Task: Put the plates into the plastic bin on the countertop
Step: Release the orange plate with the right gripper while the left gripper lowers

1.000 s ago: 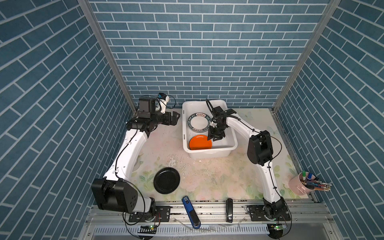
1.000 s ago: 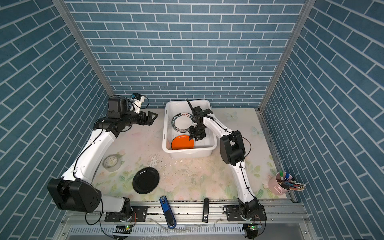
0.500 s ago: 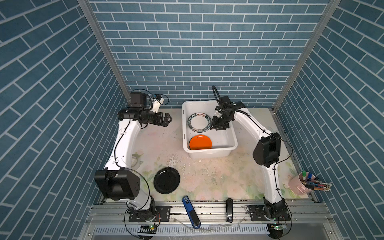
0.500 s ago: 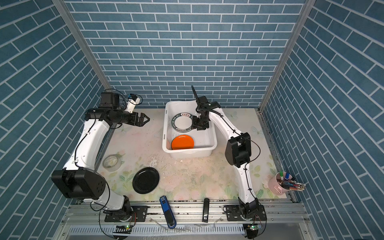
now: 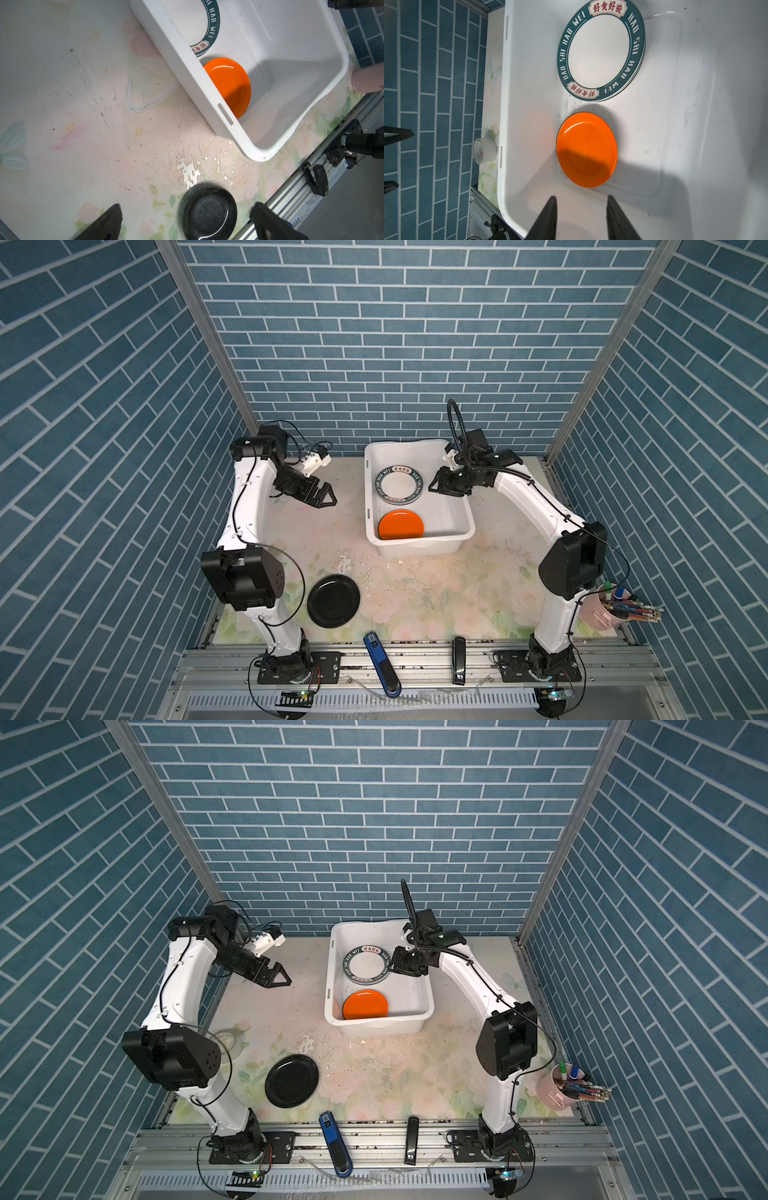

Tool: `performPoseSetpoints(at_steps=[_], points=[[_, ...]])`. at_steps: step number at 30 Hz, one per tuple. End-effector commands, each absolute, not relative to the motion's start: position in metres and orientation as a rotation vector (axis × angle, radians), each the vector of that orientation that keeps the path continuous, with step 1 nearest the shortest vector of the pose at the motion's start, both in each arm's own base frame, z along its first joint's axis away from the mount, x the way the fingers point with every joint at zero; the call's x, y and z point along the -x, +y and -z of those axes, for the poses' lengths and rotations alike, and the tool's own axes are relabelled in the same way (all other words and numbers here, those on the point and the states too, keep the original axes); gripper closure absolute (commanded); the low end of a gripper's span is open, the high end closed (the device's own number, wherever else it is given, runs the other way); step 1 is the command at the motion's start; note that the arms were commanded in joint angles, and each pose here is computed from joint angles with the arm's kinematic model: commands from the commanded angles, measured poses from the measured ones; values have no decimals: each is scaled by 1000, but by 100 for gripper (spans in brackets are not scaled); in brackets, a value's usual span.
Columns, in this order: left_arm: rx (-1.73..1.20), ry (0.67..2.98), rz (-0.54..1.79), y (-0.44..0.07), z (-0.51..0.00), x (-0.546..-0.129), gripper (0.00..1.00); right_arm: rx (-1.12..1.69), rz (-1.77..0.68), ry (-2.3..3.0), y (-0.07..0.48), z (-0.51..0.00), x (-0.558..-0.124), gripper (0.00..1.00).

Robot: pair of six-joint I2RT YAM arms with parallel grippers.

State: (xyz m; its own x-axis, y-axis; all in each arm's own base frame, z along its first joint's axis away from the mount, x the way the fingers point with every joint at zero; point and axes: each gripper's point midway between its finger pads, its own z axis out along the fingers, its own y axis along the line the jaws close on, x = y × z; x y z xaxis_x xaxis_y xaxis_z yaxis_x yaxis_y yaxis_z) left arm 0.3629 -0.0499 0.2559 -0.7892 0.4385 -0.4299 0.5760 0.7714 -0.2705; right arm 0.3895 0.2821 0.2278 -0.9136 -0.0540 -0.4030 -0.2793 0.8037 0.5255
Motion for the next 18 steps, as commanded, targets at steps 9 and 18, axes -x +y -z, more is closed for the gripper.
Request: performPoseSetpoints(at_steps=[9, 18], points=[[-983, 2758, 626, -43, -219, -293, 0, 291, -999, 2372, 278, -279, -368, 61], [-1117, 2725, 709, -49, -149, -233, 0, 356, -1057, 2331, 267, -311, -328, 62]])
